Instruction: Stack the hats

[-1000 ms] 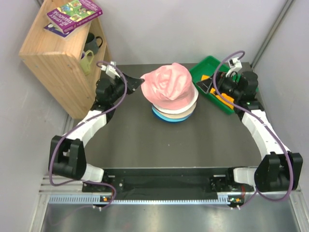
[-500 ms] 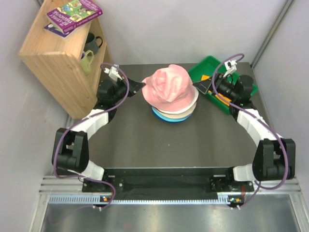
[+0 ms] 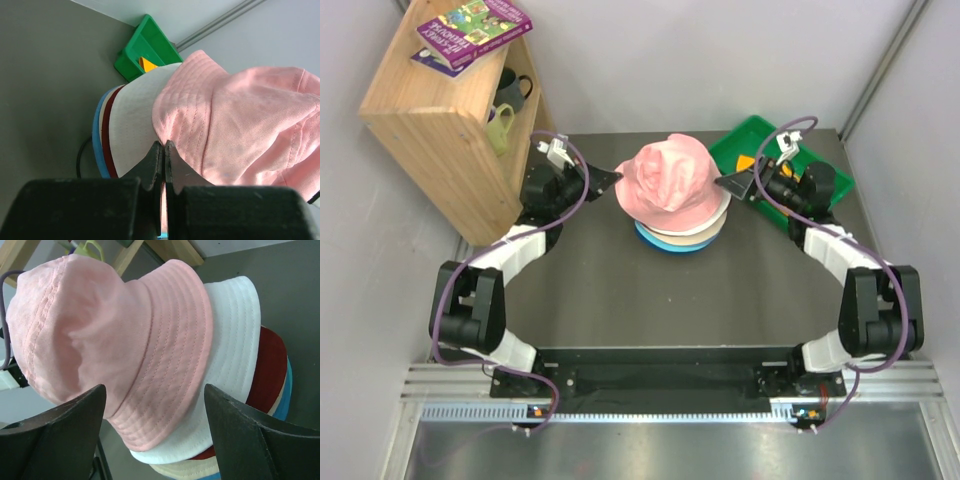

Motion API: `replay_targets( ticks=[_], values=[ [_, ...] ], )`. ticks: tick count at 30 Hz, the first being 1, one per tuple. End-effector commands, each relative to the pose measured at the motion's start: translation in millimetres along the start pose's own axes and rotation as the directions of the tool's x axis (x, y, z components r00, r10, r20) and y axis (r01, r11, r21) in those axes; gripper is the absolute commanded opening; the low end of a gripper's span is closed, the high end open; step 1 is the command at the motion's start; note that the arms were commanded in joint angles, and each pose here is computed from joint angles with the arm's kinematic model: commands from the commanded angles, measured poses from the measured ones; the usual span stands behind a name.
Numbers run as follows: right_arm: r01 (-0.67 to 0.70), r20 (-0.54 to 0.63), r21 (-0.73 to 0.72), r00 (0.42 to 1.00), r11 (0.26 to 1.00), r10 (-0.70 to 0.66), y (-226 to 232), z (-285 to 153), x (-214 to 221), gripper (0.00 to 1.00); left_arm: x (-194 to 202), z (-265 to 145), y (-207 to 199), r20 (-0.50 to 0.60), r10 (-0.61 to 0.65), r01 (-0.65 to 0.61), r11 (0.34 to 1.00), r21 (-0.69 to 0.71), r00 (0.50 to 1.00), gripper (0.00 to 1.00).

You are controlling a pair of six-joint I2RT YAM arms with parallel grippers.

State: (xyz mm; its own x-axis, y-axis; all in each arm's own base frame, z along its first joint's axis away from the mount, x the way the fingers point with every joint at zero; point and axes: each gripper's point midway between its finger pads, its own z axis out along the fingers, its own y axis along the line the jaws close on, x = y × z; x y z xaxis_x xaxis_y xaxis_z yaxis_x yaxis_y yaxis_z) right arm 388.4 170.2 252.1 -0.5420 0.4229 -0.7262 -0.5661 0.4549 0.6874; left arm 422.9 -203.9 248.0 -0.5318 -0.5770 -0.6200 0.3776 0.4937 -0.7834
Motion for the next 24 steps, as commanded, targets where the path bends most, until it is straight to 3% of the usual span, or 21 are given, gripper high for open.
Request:
replay_targets(
  ticks=[1,9,13,16,19,20,23,24],
  values=[
    [0.030,0.001,-0.055,1.000,0.998,-0.030,6.1,4.9,0.8,0.79,-12.1,1.4,-5.1,0.036,0.045,-0.046,0.999,0.028,0.998,0.00],
    [0.011,-0.043,-0.094,0.999,0.996,-0.016,12.8,16.8,16.1,0.78,-12.8,1.6,-7.2,0.034,0.048,-0.050,0.998,0.035,0.998,0.00],
    [-0.003,-0.053,-0.128,0.999,0.992,-0.004,23.5,18.1,21.5,0.68,-15.2,1.4,-10.0,0.037,0.057,-0.058,0.998,0.038,0.998,0.00],
    [-0.023,-0.050,-0.153,0.999,0.988,0.016,30.5,15.9,25.1,0.54,-14.8,1.5,-9.8,0.034,0.057,-0.058,0.998,0.037,0.998,0.00],
    [-0.043,-0.051,-0.155,0.998,0.987,0.036,31.5,14.3,27.1,0.32,-16.2,0.9,-11.3,0.039,0.059,-0.060,0.997,0.038,0.998,0.00],
    [-0.046,-0.051,-0.152,0.998,0.987,0.038,31.5,14.0,28.3,0.20,-17.0,0.7,-12.3,0.041,0.060,-0.062,0.997,0.040,0.997,0.00],
    [-0.044,-0.043,-0.150,0.998,0.988,0.038,32.8,13.3,25.7,0.00,-18.1,-0.1,-13.9,0.043,0.066,-0.067,0.997,0.040,0.997,0.00],
    [-0.044,-0.042,-0.152,0.998,0.987,0.039,34.5,13.1,25.2,0.00,-17.8,-0.5,-14.5,0.041,0.067,-0.069,0.997,0.041,0.997,0.00]
  ],
)
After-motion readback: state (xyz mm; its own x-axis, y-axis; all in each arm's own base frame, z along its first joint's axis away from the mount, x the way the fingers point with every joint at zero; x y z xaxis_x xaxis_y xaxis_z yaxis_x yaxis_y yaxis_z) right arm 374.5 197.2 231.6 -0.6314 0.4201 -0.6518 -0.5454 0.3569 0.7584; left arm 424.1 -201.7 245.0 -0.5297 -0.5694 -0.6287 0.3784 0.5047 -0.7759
